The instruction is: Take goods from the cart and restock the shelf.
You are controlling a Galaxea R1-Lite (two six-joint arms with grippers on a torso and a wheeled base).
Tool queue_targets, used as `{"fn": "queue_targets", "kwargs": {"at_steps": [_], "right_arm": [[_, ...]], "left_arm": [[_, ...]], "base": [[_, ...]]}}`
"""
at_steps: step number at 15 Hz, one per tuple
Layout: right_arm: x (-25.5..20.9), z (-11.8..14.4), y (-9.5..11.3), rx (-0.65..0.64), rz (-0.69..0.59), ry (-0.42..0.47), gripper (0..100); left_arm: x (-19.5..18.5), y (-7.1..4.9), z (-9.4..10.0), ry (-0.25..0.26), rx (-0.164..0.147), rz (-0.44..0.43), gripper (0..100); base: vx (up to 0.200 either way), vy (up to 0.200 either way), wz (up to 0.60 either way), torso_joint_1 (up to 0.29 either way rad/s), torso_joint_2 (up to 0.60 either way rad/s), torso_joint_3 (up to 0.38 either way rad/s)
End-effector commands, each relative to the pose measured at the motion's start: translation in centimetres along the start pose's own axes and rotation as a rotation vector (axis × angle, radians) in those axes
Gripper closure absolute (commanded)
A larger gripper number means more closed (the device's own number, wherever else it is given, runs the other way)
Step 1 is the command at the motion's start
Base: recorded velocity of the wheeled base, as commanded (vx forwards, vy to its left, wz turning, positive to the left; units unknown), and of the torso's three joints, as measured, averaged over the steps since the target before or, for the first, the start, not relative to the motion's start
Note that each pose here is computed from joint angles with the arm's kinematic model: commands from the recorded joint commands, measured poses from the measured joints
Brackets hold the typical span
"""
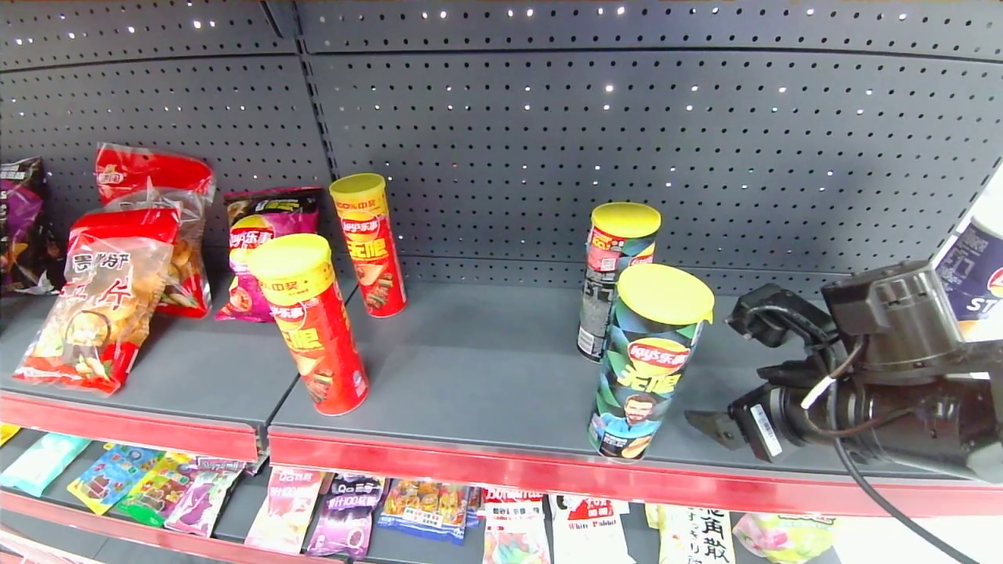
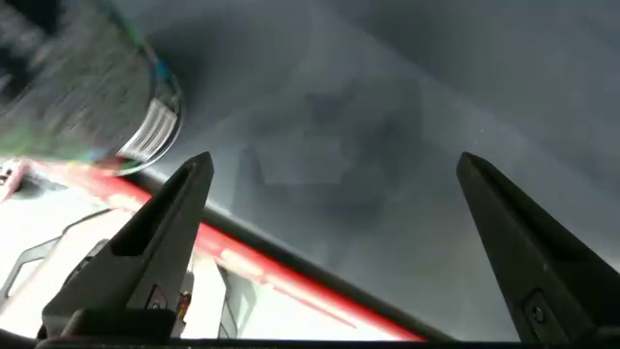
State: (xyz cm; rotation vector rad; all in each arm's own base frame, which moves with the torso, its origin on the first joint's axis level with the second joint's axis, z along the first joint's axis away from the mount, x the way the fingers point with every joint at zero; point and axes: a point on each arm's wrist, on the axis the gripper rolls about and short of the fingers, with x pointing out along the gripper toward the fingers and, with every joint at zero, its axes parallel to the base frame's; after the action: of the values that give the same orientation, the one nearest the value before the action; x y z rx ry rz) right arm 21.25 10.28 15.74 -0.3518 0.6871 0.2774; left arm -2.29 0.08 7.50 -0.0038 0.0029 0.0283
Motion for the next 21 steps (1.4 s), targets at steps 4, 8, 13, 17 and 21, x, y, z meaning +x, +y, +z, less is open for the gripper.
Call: {"fn": "queue_targets", "kwargs": {"at_steps": [4,8,13,17,21], "right_arm": [[2.0,0.7,0.5,-0.011,0.002,0.034,0],[2.7,1.5,1.0,-0.021,0.013,0.029,0],[2.9,1.9,1.7,-0.034,0.027,0.001,0],[2.9,2.1,2.5,-0.052,0.046,-0.015,0],[2.9,2.6,3.0,-0.062,0.057,-0.026,0]], "left_arm": [[0.0,0.0,0.0,0.002,-0.001,0.001,0],[0.0,0.0,0.0,0.000,-0.001,0.001,0],[0.0,0.0,0.0,0.002,-0.001,0.001,0],[0.0,0.0,0.0,0.002,-0.001,0.001,0],[0.0,0.0,0.0,0.002,-0.001,0.001,0]], "base": [[0.000,0.000,0.00,0.000,0.00,0.000],[0.000,0.000,0.00,0.000,0.00,0.000],[0.000,0.000,0.00,0.000,0.00,0.000],[0.000,0.000,0.00,0.000,0.00,0.000],[0.000,0.000,0.00,0.000,0.00,0.000]]}}
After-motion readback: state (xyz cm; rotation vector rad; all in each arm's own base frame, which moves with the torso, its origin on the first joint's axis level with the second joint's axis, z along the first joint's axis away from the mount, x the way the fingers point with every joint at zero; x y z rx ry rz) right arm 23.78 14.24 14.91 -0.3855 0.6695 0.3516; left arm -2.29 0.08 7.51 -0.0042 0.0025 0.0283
